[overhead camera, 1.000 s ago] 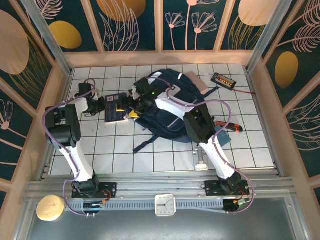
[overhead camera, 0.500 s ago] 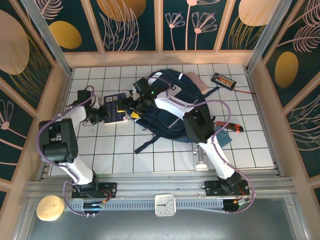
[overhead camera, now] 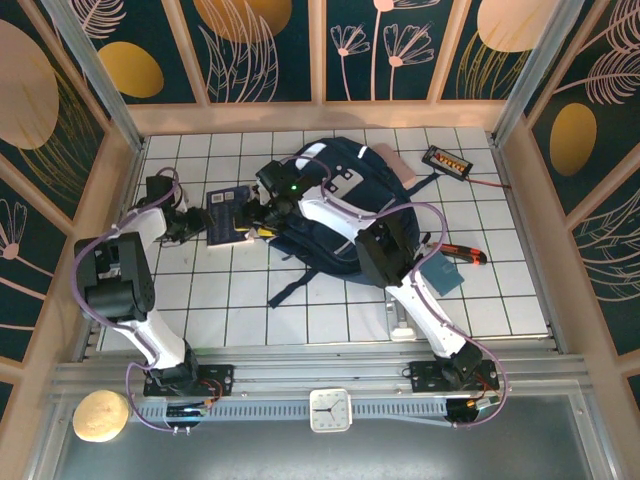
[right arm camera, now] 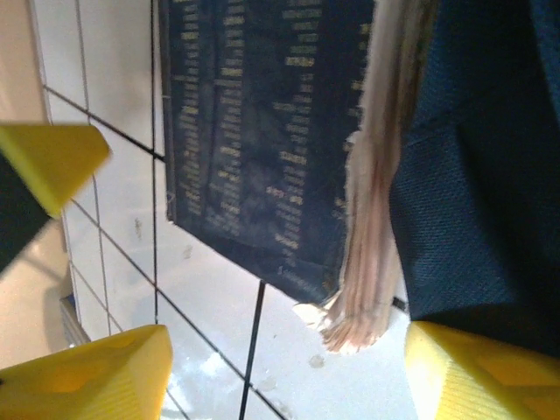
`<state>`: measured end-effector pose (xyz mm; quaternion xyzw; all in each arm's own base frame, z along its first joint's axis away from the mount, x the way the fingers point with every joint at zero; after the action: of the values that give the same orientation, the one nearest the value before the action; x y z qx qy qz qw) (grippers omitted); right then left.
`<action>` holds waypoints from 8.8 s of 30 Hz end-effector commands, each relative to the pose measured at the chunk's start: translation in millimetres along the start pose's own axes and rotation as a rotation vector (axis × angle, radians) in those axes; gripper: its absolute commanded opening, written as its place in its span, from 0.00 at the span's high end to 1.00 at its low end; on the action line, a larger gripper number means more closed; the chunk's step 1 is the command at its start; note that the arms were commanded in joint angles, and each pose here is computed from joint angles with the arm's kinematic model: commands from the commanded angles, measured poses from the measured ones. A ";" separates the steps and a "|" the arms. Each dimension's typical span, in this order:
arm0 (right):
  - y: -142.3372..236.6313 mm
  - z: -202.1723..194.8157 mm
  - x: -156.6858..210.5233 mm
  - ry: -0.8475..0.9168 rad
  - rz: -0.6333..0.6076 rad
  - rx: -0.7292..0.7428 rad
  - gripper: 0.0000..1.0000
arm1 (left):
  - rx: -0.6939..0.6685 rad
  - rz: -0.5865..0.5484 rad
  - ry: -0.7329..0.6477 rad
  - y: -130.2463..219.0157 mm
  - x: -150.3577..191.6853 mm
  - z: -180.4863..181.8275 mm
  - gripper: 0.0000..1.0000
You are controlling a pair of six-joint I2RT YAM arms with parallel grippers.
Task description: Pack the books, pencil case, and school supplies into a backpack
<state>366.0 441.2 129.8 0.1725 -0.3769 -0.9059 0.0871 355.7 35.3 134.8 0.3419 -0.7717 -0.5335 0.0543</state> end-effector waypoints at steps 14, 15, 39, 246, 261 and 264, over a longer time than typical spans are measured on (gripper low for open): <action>-56.7 -29.5 1.2 0.006 0.030 -0.074 0.47 | 0.042 0.126 -0.006 -56.3 12.5 19.7 0.71; -58.2 -28.9 1.1 0.007 0.030 -0.079 0.48 | 0.055 0.131 -0.004 -56.2 13.0 18.8 0.71; 52.1 83.6 -20.8 0.184 -0.123 -0.430 1.00 | 0.230 -0.029 0.096 60.2 14.3 15.1 0.01; 360.8 -112.4 194.7 -0.328 -0.816 0.057 1.00 | 0.333 -0.070 -0.850 109.9 136.6 -356.2 1.00; 235.8 -123.6 96.2 -0.244 -0.610 -0.238 0.75 | 0.385 0.007 -0.845 92.9 145.4 -356.4 1.00; 220.0 -127.8 97.4 -0.277 -0.532 -0.160 0.15 | 0.340 0.018 -0.855 80.9 147.8 -350.2 1.00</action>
<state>323.7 164.6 149.8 0.0669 -0.2866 -0.9353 -0.1966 367.3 -312.4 298.4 0.0768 -0.8009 -0.5061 -0.3105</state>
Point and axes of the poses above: each hand's point on the last joint's axis, 136 mm out from that joint toward the fingers, its own y axis back along the fingers, its own z axis along the line the jaws close on, x = y × z, the point moved 10 cm from there along y, back along the fingers, and after that the axes turned 8 degrees about y, right-handed, at the moved point
